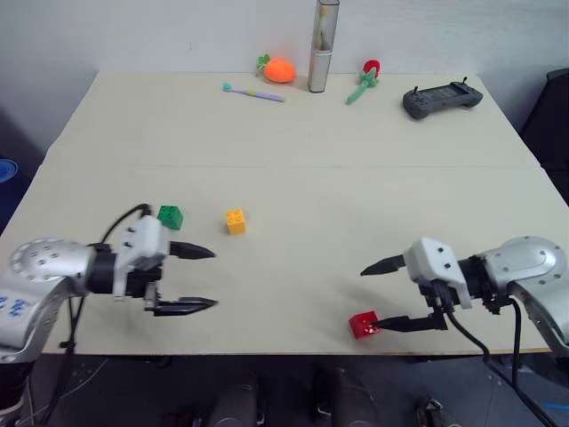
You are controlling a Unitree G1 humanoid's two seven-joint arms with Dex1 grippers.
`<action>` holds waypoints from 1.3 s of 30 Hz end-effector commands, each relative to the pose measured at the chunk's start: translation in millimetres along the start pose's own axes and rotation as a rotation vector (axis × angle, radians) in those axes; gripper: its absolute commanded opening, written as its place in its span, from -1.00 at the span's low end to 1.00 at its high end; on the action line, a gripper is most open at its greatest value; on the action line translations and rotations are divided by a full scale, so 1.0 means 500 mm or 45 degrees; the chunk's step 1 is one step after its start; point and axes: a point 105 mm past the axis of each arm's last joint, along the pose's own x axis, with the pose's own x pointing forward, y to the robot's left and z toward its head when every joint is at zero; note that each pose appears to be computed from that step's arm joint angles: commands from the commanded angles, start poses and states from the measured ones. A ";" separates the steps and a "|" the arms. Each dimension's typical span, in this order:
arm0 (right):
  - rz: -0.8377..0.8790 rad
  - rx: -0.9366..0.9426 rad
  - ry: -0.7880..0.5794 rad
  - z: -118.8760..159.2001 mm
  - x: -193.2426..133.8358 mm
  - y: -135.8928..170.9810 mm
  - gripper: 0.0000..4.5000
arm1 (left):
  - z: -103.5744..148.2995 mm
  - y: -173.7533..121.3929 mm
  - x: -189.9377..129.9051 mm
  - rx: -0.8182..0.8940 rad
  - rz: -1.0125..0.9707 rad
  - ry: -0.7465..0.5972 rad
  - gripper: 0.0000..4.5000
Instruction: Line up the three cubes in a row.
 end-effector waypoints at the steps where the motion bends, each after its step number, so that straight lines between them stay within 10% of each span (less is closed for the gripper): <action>1: -0.069 -0.039 -0.061 0.031 -0.026 -0.011 0.99 | -0.028 0.029 -0.076 -0.019 0.307 0.036 1.00; 7: -0.182 -0.048 -0.150 0.058 -0.033 -0.034 0.99 | -0.108 0.067 -0.147 -0.199 0.744 0.104 1.00; 17: -0.207 -0.088 -0.197 0.083 -0.025 -0.042 0.99 | -0.068 0.162 -0.058 -0.367 1.195 0.000 1.00; 33: -0.328 -0.170 -0.334 0.142 -0.022 -0.068 0.99 | -0.048 0.259 0.065 -0.498 1.194 -0.035 1.00; 39: -0.330 -0.173 -0.328 0.141 -0.017 -0.068 1.00 | -0.057 0.259 0.077 -0.517 1.163 -0.016 0.36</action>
